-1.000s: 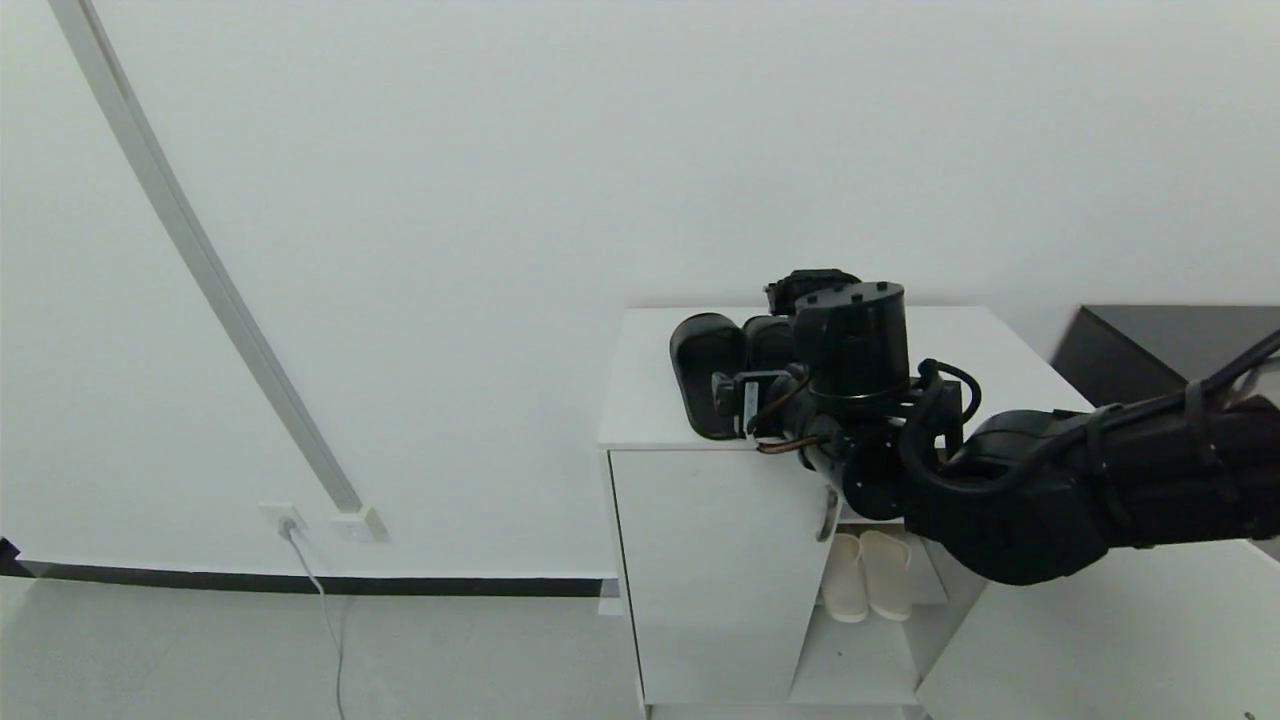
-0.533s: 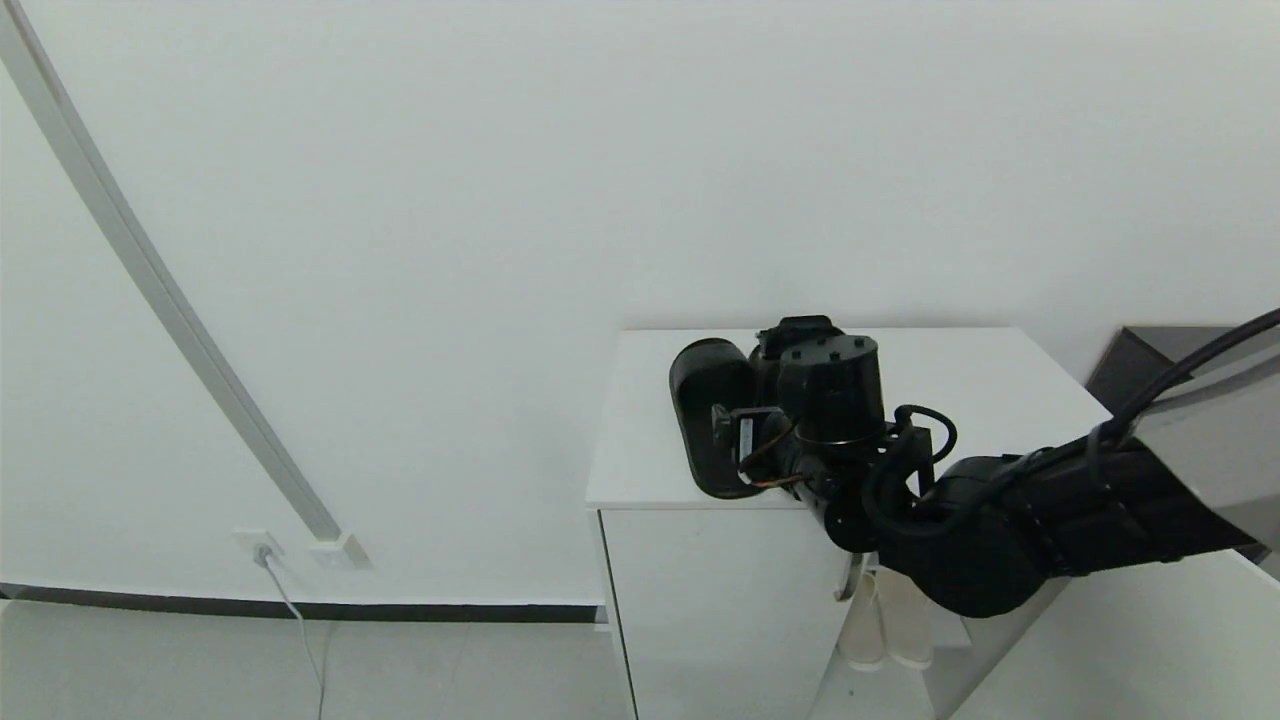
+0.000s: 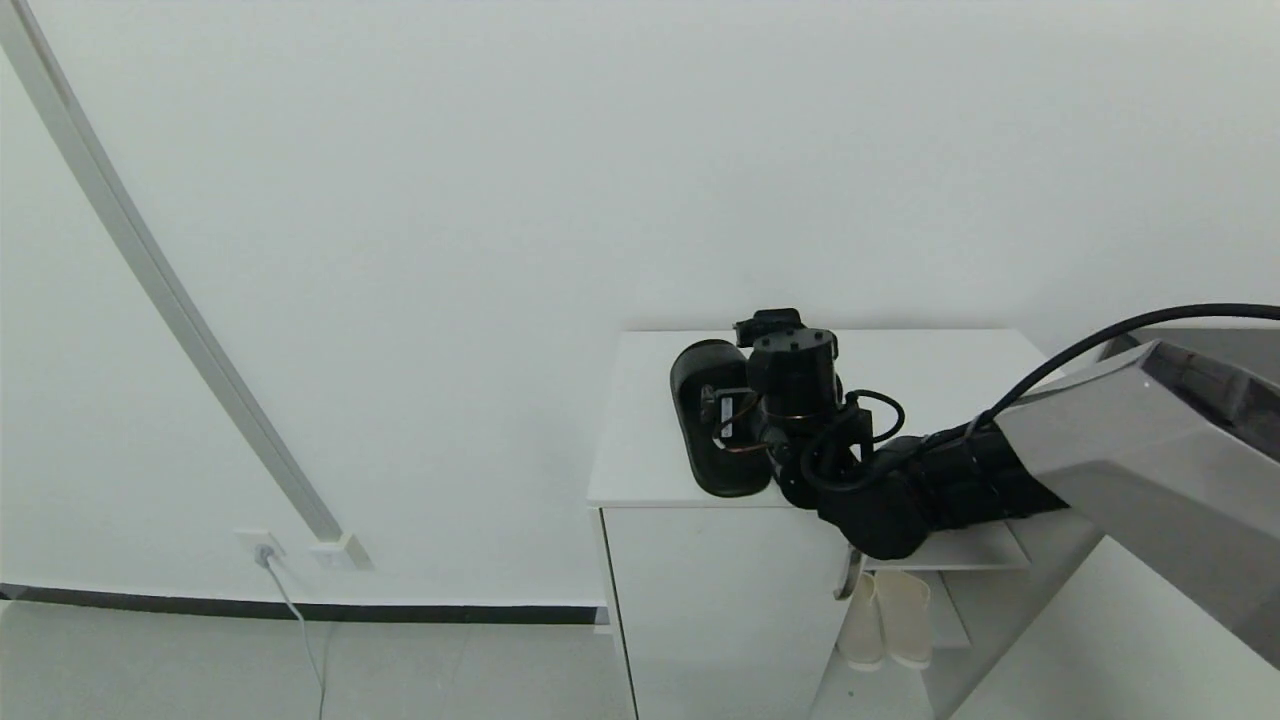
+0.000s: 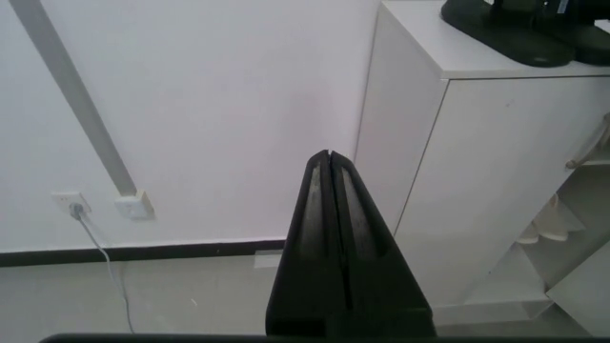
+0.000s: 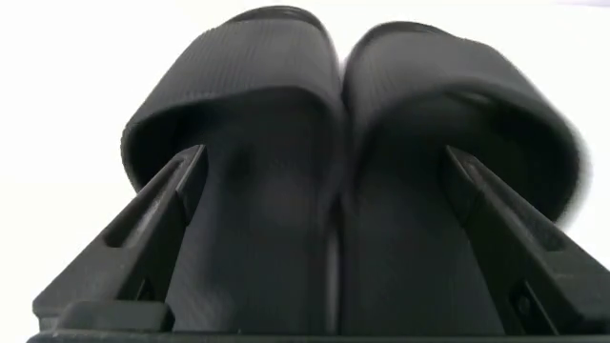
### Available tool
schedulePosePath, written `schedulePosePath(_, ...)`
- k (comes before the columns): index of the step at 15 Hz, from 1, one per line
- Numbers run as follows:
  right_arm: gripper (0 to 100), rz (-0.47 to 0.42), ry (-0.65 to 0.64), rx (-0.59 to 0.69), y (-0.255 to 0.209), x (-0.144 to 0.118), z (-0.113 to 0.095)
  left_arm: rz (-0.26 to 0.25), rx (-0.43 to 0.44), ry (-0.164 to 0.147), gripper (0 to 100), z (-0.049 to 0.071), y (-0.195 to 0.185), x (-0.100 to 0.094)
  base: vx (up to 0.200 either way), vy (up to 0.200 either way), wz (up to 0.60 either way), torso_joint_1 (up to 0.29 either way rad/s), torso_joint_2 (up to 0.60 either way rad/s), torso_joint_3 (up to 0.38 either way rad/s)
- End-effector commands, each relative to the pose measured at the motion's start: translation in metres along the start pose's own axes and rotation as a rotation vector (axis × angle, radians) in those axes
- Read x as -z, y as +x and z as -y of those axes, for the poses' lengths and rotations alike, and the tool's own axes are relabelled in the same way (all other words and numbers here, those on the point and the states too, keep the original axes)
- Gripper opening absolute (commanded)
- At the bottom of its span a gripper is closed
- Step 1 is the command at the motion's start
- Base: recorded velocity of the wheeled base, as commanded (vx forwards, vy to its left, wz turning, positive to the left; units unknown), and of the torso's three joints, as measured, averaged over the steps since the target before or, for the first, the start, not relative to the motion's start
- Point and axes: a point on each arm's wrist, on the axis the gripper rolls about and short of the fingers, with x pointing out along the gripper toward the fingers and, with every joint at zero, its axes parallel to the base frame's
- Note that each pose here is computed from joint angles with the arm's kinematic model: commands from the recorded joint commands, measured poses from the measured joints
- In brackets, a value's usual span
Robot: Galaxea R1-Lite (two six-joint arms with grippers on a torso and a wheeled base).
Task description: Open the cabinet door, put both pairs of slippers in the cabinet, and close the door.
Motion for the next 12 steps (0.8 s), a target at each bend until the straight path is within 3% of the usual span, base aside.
schedulePosePath(1,100,-0.006,-0.016,0.018,0.022,0.010,0.003,-0.001,0.001,0.000,0,0.000,0.000,0.000,0.000,0.000,0.00,0.000,0.00,0.000)
schedulePosePath(6,100,0.007,-0.006,0.025,0.041,0.004,0.003,0.000,0.000,0.000,0,0.000,0.000,0.000,0.000,0.000,0.00,0.000,0.00,0.000)
schedulePosePath(7,0,0.004,-0.007,0.024,0.041,0.004,0.003,-0.001,0.000,0.000,0,0.000,0.000,0.000,0.000,0.000,0.00,0.000,0.00,0.000)
schedulePosePath(12,0,0.002,-0.009,0.026,0.041,0.003,0.003,-0.001,0.001,0.000,0,0.000,0.000,0.000,0.000,0.000,0.00,0.000,0.00,0.000)
